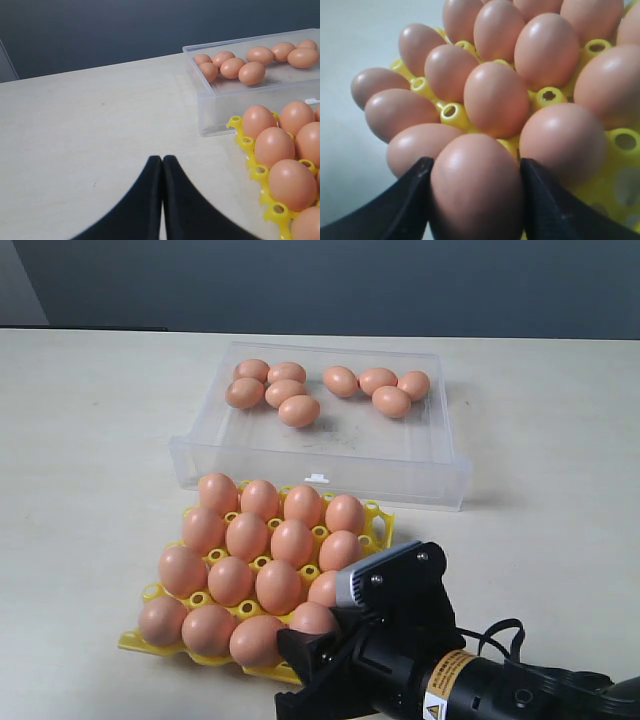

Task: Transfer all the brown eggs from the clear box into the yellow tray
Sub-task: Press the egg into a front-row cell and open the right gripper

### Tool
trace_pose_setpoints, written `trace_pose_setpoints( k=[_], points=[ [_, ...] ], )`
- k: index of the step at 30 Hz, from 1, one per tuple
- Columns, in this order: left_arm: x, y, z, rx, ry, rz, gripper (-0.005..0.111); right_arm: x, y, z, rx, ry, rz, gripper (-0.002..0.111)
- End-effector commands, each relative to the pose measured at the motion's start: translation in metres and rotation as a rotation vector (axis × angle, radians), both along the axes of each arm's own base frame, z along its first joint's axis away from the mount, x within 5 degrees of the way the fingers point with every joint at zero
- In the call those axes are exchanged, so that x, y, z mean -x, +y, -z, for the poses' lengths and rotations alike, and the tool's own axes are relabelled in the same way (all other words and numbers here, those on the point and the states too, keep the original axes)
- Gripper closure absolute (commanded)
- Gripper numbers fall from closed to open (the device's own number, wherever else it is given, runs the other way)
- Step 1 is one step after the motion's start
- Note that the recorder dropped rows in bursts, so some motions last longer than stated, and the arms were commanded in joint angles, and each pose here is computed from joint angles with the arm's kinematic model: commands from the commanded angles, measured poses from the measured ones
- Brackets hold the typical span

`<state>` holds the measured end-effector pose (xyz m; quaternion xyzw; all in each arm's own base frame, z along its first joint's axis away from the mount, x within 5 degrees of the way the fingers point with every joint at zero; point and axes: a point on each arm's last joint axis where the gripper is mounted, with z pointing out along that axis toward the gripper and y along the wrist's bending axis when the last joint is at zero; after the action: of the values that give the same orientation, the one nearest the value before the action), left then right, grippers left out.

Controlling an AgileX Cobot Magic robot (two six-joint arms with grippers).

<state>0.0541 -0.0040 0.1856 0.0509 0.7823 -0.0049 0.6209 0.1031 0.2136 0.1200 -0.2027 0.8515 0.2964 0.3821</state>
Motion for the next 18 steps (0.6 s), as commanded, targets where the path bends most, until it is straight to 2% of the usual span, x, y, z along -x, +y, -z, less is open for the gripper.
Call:
trace_pose_setpoints(
  k=[1, 5, 7, 18],
  points=[
    [0.0001, -0.0004, 0.0003, 0.001, -0.009, 0.008, 0.106, -0.0004, 0.0005, -0.0021, -0.024, -0.032, -0.008, 0.108],
    [0.0001, -0.0004, 0.0003, 0.001, -0.009, 0.008, 0.106, 0.0, -0.0002, -0.0007, -0.013, -0.017, -0.003, 0.107],
    [0.0001, -0.0004, 0.0003, 0.001, -0.009, 0.008, 0.106, 0.0006, -0.0007, 0.0004, -0.012, 0.006, 0.006, 0.103],
    [0.0001, -0.0004, 0.0003, 0.001, -0.009, 0.008, 0.106, 0.0018, 0.0005, 0.0001, -0.037, 0.031, 0.005, 0.055]
  ],
)
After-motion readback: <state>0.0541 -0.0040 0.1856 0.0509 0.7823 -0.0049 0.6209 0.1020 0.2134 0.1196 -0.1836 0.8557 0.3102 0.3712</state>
